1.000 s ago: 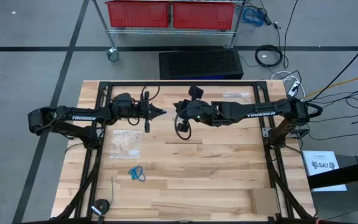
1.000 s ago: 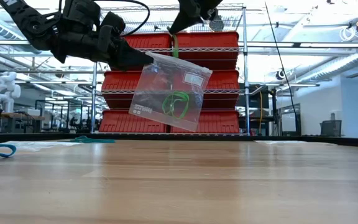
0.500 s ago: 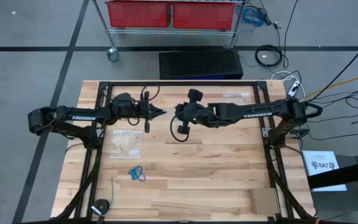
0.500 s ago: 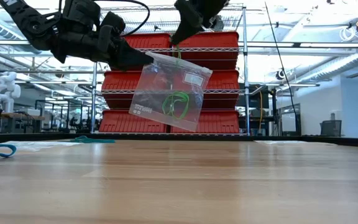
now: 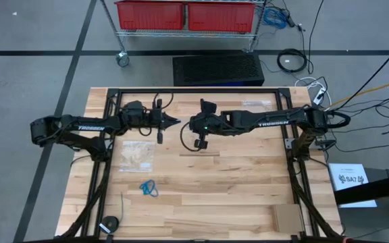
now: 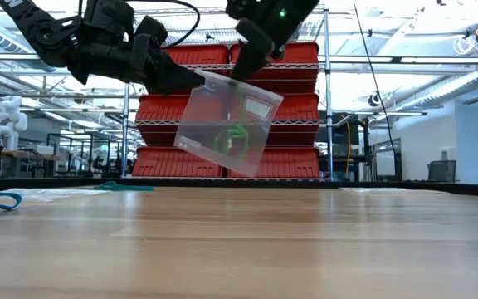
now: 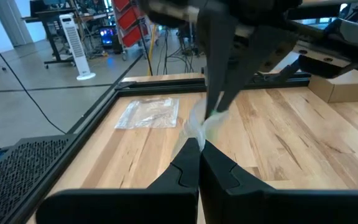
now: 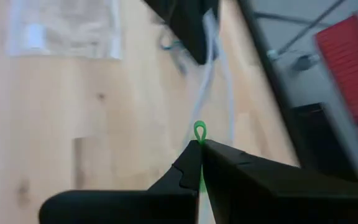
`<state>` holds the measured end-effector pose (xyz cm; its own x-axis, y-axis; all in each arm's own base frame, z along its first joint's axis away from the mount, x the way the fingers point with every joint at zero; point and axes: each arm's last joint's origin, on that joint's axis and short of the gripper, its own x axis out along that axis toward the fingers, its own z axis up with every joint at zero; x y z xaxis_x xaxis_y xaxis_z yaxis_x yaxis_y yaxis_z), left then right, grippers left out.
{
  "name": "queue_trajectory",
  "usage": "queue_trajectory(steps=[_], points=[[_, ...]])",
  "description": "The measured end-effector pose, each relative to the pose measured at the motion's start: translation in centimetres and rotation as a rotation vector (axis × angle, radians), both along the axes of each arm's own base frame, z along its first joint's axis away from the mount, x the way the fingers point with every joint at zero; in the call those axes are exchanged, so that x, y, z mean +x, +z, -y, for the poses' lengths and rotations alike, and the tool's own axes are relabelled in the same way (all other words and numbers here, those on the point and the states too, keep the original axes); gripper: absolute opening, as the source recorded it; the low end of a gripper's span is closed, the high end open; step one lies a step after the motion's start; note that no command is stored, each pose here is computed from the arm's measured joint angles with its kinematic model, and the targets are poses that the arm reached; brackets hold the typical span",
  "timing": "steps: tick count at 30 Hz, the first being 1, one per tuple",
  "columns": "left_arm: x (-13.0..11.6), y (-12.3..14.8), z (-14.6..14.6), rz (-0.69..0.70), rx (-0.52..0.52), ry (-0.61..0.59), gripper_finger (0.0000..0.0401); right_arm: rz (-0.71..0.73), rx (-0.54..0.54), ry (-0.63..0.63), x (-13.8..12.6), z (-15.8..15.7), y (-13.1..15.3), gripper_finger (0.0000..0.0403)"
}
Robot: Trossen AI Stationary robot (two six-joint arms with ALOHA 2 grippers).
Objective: Sort rubber bands
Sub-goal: Put the green rubber band into the transparent zip bag
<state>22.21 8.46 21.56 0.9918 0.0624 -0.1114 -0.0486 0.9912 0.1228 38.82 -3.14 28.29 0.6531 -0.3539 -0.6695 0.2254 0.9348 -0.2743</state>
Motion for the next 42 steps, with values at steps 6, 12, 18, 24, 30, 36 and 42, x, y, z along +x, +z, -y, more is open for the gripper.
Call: queue_trajectory(steps=[6, 12, 18, 24, 30, 36, 42], points=[[0.0, 0.0, 0.0, 0.001, 0.000, 0.001, 0.0000, 0.015, 0.043, -0.023, -0.1, 1.3, 0.0, 0.0041], [0.0, 0.0, 0.0, 0.000, 0.000, 0.001, 0.0000, 0.042, 0.047, -0.020, 0.1, 1.3, 0.2, 0.0130], [0.0, 0.0, 0.0, -0.003, -0.001, 0.001, 0.0000, 0.076, 0.123, 0.013, 0.3, 1.1, 0.3, 0.0189], [0.0, -0.2, 0.0, -0.016, -0.006, 0.004, 0.0000, -0.033, 0.171, 0.001, -0.6, 0.6, 2.4, 0.0192], [-0.2, -0.8, -0.3, -0.085, 0.001, 0.089, 0.0000, -0.298, 0.229, -0.075, -3.0, 0.3, 1.8, 0.0128], [-0.4, -1.9, -1.6, -0.144, -0.035, 0.153, 0.0000, -0.412, 0.368, -0.043, -4.3, 1.0, -3.6, 0.0019], [-0.3, -4.7, -4.0, -0.244, -0.091, 0.246, 0.0000, -0.448, 0.448, -0.034, -6.2, 2.2, -7.5, 0.0018]])
